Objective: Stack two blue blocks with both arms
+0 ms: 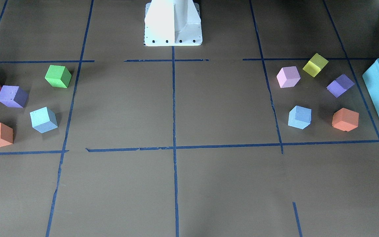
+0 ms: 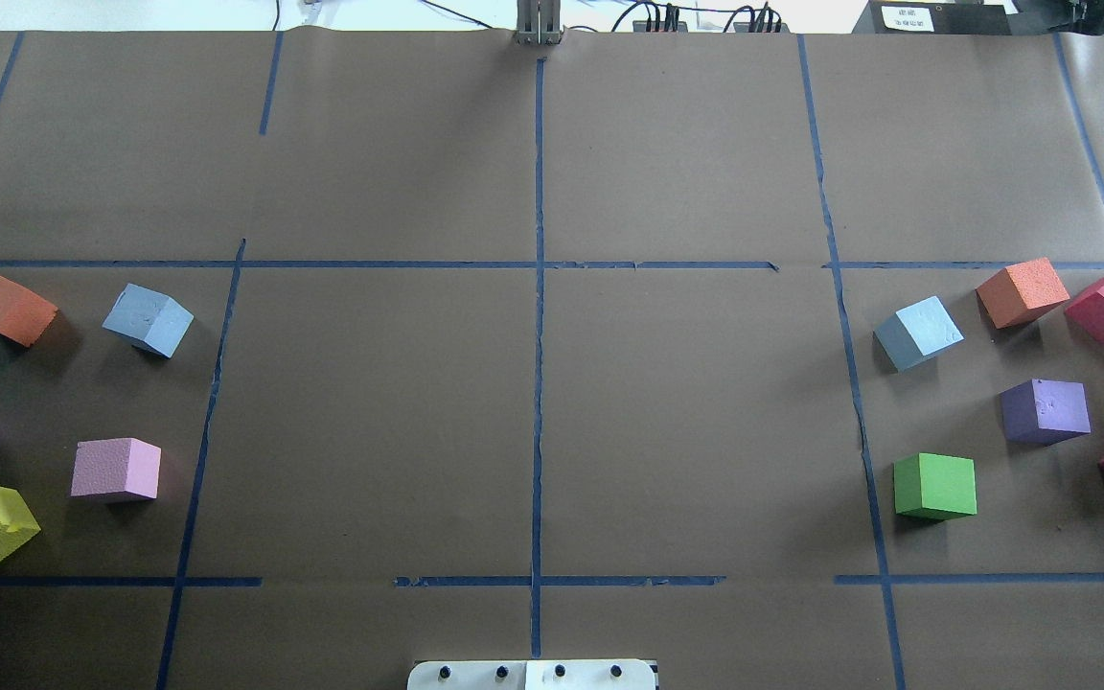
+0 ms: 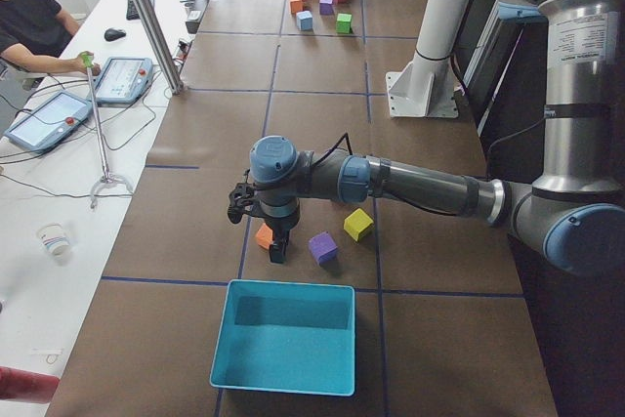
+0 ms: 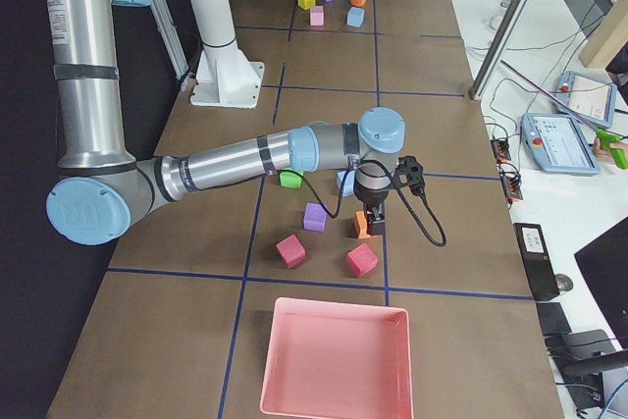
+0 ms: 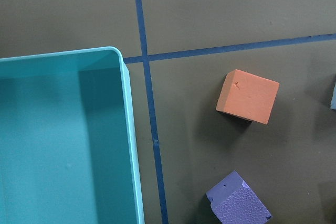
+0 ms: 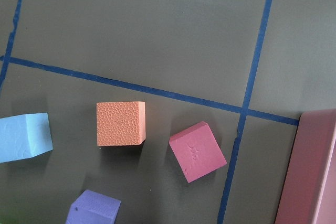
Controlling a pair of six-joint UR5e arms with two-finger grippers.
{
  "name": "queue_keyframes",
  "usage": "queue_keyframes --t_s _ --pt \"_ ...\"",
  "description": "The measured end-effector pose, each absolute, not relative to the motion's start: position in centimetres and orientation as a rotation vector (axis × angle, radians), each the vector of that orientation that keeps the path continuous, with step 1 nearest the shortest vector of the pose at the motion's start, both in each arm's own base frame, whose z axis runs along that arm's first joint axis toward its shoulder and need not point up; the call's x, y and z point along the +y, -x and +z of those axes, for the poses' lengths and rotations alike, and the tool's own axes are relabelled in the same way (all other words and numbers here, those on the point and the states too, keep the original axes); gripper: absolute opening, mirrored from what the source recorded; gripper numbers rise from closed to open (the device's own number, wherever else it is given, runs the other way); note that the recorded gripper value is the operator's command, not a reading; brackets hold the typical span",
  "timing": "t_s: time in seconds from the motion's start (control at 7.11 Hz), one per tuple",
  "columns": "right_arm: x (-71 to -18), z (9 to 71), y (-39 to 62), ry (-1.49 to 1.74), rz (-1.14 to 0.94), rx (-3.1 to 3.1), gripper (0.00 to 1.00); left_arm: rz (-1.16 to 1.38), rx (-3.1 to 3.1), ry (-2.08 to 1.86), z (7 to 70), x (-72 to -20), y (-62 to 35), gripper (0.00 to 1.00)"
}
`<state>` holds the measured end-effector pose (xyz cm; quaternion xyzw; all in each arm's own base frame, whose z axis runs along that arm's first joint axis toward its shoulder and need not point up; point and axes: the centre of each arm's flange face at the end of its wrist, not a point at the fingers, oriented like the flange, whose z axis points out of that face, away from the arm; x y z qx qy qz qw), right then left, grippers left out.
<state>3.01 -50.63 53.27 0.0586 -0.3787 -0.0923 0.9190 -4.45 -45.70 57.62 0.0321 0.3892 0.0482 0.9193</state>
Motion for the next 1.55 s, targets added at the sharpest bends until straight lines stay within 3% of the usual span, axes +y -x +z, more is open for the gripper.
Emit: queue_keyframes --t_s 1.27,1.55 --pt "-49.8 53.9 -2.3 -0.103 -0.216 -0.805 1.0 0.1 0.801 -0.073 57.2 -46.0 4.2 1.0" --pt "-50.4 52.2 3.2 -0.115 -0.279 -0.864 1.0 0.115 0.811 -0.065 57.4 -45.9 3.6 1.0"
